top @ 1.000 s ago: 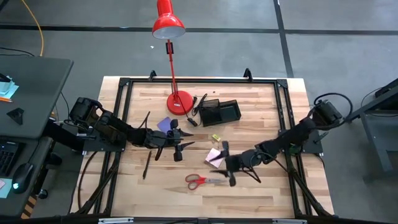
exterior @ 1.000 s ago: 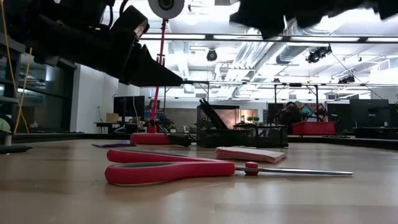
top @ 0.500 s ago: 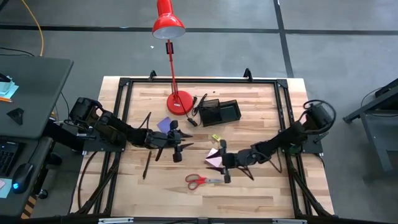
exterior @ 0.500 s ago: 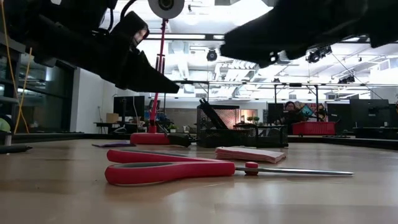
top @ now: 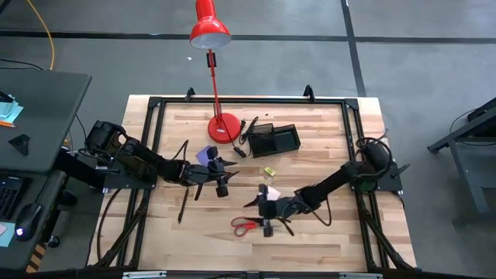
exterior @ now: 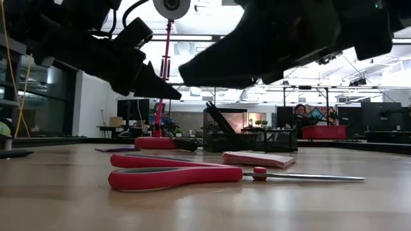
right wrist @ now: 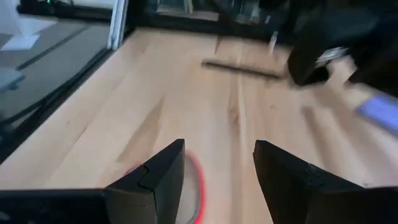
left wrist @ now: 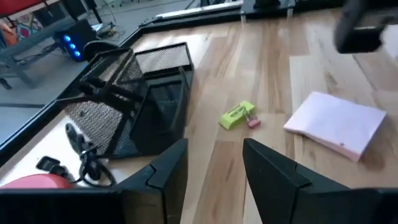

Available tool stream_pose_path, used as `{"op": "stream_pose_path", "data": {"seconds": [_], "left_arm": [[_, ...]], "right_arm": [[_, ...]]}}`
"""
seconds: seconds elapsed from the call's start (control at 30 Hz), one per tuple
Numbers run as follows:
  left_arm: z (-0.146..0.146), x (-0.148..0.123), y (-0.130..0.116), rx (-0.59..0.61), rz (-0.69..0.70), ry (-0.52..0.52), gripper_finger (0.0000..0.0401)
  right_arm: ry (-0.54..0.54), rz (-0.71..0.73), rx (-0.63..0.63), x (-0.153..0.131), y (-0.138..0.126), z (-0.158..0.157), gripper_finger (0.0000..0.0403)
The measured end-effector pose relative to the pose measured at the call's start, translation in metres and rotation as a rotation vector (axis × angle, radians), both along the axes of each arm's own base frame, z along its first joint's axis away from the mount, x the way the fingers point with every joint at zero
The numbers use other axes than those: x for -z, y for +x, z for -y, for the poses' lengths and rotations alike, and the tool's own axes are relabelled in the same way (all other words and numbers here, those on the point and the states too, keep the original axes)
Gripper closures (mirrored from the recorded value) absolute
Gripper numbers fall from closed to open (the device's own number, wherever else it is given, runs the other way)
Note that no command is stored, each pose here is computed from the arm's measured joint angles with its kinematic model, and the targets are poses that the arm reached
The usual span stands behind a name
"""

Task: Pick and place office supplies into organizer
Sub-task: Put the red scissors into the black desk organizer

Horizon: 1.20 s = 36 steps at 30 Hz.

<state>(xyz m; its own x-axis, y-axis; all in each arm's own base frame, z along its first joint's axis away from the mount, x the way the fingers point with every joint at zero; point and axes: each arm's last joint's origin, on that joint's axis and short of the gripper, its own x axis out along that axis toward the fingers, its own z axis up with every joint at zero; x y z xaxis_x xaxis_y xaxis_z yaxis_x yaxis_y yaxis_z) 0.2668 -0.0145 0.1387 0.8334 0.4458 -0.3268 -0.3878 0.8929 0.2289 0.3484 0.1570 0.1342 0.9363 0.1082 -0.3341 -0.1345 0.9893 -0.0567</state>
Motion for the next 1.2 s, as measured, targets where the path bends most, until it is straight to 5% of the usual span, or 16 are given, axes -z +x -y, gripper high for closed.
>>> {"op": "stream_pose_path", "data": {"seconds": [0.5,0.8,1.2], "left_arm": [[0.000,-0.007,-0.003,0.055,-0.030,0.038,0.0256],[0.001,-0.009,-0.004,0.061,-0.030,0.025,0.0256],[0.001,-0.007,-0.005,0.072,-0.050,0.019,0.0256]], "right_arm": [[-0.170,-0.224,0.040,0.006,0.036,-0.051,0.0227],[-0.052,-0.315,-0.078,0.009,0.040,-0.041,0.0241],[-0.072,-0.331,-0.081,0.010,0.045,-0.030,0.0245]]}}
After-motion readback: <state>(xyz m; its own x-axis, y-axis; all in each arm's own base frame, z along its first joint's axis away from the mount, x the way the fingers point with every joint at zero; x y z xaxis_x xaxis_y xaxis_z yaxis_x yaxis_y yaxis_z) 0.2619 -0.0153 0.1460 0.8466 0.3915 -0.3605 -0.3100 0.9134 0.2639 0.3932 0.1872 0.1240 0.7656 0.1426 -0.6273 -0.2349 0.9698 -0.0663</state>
